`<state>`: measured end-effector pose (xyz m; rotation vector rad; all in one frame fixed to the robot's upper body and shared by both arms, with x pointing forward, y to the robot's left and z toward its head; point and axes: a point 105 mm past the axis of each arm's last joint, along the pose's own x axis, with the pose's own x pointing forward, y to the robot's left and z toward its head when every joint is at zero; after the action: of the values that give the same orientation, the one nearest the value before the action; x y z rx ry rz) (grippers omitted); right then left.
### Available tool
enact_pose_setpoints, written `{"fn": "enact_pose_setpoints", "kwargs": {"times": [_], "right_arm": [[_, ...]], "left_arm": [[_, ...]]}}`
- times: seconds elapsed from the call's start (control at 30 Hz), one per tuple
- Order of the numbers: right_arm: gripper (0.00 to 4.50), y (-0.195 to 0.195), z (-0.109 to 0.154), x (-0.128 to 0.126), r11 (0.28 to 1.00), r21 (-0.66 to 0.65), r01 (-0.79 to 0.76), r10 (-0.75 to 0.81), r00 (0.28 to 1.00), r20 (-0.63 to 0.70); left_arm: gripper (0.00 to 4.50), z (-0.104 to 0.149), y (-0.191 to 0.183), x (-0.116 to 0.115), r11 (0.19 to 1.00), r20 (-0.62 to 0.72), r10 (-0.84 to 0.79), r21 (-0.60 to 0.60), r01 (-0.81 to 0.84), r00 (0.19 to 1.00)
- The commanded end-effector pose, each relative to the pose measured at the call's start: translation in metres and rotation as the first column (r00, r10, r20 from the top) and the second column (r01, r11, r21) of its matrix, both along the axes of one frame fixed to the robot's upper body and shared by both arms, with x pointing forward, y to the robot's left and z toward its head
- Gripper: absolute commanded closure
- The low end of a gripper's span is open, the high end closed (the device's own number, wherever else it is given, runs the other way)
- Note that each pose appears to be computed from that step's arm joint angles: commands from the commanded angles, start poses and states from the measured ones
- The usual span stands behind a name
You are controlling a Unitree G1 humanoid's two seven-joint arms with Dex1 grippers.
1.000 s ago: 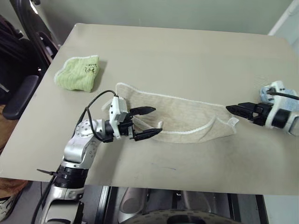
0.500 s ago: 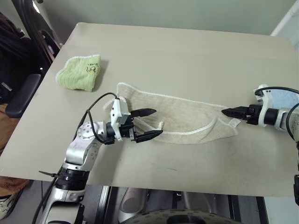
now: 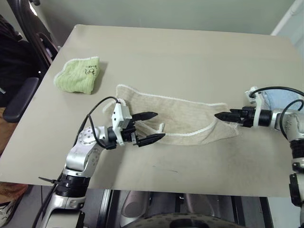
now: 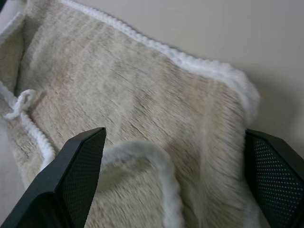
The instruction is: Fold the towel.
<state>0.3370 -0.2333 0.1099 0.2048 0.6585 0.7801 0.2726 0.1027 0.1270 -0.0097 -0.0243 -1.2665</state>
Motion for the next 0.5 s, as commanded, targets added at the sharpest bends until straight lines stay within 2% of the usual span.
{"fn": "enact_pose_setpoints", "kwargs": {"times": [0.03,0.27,0.5], "right_arm": [[0.00,-0.006,0.014,0.012,1.000,-0.004,0.030,-0.030,0.997,0.065],[0.00,-0.005,0.026,0.018,0.998,0.050,0.033,-0.037,0.996,0.083],[0.00,0.009,0.029,0.003,0.995,0.082,-0.065,0.062,0.997,0.036]], "left_arm": [[0.02,0.010,0.001,-0.003,1.000,0.056,0.006,-0.010,-0.006,0.998],[0.02,0.008,0.003,-0.001,1.000,0.059,0.016,-0.012,-0.016,0.998],[0.02,0.005,0.004,0.001,1.000,0.062,0.023,-0.014,-0.023,0.998]]}}
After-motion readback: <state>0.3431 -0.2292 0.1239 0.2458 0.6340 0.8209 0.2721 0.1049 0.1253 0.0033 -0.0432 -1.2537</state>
